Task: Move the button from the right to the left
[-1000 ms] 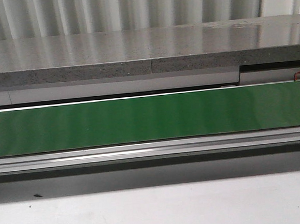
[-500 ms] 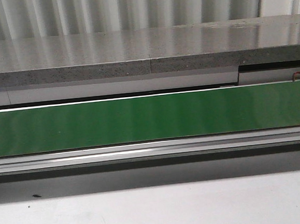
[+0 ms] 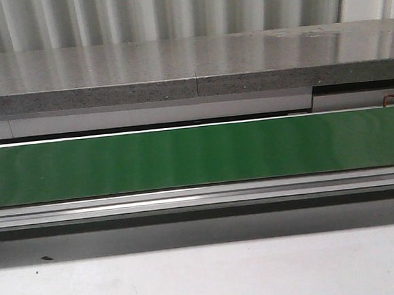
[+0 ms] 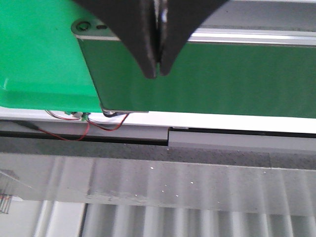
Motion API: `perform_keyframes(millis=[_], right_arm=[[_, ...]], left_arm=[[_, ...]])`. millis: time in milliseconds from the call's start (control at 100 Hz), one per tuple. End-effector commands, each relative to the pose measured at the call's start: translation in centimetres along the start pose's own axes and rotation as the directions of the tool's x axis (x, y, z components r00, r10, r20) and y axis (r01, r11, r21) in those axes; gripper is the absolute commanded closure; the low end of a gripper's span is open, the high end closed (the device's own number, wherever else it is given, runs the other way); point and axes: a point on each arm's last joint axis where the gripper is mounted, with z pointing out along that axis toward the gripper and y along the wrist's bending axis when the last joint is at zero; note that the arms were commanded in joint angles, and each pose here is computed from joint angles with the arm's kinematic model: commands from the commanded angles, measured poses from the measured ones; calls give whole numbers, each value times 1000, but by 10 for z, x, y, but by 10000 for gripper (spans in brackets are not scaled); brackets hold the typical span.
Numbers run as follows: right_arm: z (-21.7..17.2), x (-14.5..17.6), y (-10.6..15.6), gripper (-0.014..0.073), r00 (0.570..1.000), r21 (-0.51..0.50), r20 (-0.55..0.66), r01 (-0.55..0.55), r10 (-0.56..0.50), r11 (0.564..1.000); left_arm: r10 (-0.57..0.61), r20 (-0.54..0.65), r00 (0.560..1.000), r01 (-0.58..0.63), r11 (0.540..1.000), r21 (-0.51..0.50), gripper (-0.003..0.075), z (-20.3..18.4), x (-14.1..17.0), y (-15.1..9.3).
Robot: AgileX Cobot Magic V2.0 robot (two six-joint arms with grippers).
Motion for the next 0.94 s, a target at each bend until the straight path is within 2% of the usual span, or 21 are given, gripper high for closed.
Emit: perform_keyframes(millis=[0,40,180,930], right_arm=[[-3,-2,-1,663,995,20,104,8,-9,1000],[-5,1,-2,663,998,28,66,7,-9,1000],[-8,4,-2,663,999,35,52,7,-8,999],[-9,4,-2,663,998,35,55,7,-9,999]], left_arm=[[-13,68,998,12,1000,7,741,-1,4,0],[-13,68,998,12,1000,7,741,-1,4,0],[-13,70,997,12,1000,7,741,-1,4,0],[-13,70,997,12,1000,7,741,-1,4,0]])
